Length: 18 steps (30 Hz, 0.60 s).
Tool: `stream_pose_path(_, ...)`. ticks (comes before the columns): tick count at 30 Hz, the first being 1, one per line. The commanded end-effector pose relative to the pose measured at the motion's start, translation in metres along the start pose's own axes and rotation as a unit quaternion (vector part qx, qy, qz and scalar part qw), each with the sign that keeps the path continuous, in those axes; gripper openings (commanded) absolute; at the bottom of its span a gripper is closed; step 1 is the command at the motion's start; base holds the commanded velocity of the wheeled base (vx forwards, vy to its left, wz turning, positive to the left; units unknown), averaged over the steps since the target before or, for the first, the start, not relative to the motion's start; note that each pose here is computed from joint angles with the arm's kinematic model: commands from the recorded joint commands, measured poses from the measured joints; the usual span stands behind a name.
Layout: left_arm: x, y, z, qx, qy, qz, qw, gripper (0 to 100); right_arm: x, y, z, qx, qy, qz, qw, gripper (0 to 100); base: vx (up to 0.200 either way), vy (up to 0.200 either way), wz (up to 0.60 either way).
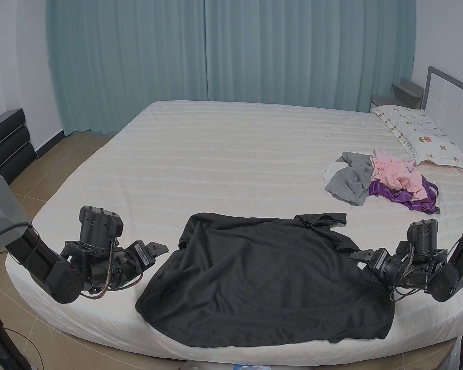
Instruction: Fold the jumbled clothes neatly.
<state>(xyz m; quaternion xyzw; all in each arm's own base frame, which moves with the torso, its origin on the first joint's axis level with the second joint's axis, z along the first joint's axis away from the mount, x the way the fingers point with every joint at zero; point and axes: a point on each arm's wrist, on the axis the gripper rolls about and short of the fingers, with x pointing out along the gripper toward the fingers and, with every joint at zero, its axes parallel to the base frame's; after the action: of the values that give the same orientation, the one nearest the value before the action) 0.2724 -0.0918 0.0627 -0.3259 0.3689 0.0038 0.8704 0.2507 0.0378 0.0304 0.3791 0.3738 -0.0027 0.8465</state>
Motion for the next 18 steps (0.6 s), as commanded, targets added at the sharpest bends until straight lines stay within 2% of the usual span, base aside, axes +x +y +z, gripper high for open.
stream_pose_path(1, 0.021, -0.002, 0.003, -0.001, 0.003, 0.007, 1.0, 100, 0.001, 0.001, -0.001, -0.001, 0.003, 0.001, 1.0, 100, 0.0, 0.0, 0.0)
stream_pose_path(8, 0.059, -0.01, 0.009, 0.001, 0.004, 0.005, 1.0, 100, 0.002, 0.0, -0.002, 0.0, 0.005, -0.001, 1.0, 100, 0.0, 0.0, 0.0)
stream_pose_path(18, 0.127, -0.03, 0.025, 0.024, -0.02, -0.021, 0.9993, 100, 0.004, -0.002, -0.003, 0.0, 0.009, -0.006, 0.9999, 100, 0.0, 0.0, 0.0)
